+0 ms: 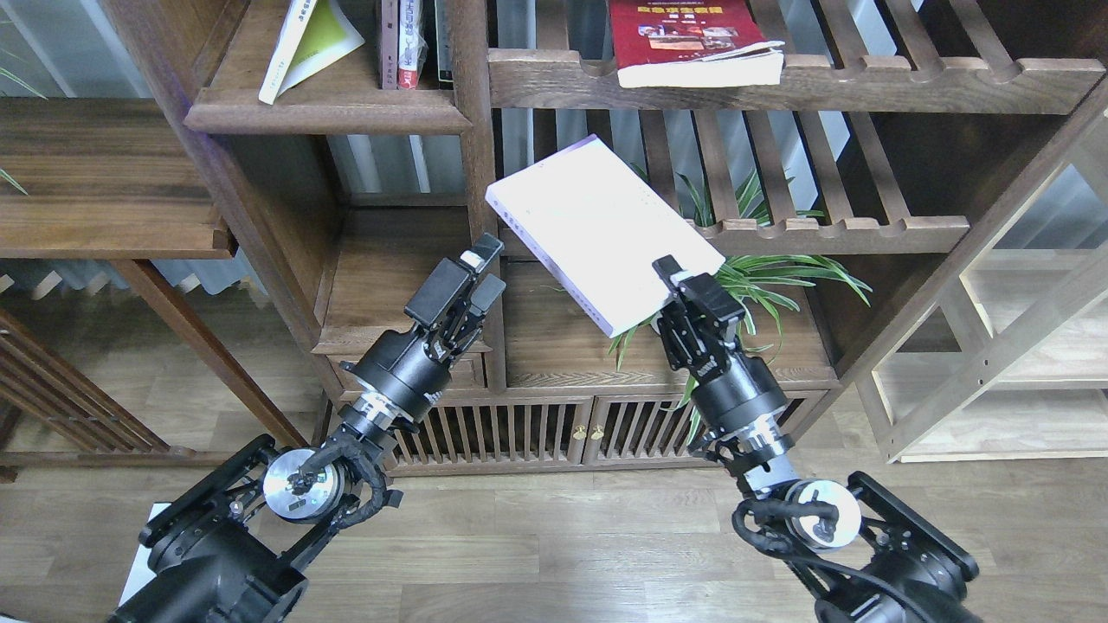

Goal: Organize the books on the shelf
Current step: 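Lower the white book with the right gripper toward the left gripper, then grip the white book with both grippers and turn it upright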

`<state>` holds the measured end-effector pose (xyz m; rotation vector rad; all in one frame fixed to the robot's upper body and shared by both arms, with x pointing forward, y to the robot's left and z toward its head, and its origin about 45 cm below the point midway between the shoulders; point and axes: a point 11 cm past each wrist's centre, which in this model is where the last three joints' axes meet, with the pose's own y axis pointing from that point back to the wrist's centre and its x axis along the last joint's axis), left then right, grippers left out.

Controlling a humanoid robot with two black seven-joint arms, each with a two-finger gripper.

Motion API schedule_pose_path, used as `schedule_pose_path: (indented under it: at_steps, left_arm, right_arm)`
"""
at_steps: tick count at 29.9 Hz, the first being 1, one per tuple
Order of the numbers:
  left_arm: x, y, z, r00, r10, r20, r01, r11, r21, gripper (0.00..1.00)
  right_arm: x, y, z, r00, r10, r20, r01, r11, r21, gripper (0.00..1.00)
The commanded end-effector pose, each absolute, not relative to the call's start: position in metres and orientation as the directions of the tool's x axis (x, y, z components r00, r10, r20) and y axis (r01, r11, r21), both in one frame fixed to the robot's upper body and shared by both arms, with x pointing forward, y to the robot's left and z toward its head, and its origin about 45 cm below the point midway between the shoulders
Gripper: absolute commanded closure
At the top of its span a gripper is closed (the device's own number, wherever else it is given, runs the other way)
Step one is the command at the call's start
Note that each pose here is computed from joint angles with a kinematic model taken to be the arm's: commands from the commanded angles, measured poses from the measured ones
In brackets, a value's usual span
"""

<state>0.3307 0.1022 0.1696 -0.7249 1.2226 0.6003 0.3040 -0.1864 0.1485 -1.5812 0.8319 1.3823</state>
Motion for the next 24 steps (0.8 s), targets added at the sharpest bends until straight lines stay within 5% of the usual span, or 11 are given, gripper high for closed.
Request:
schedule_pose_path:
  at_steps: [1, 24]
  left_arm:
    - [0.329, 0.101, 0.169, 0.239, 0.026, -0.971, -0.741, 0.651, -0.165, 0.03]
    - [0.348, 0.093, 0.183, 0.237, 0.024, -0.971, -0.731, 0.662, -0.162, 0.06]
  right_arm:
    - [0.303, -0.177, 0.149, 0.166, 0.058, -0.984, -0.883, -0.435, -0.175, 0.96]
    - [0.294, -0.151, 0.147, 0.150, 0.093, -0.984, -0.857, -0.483, -0.176, 0.96]
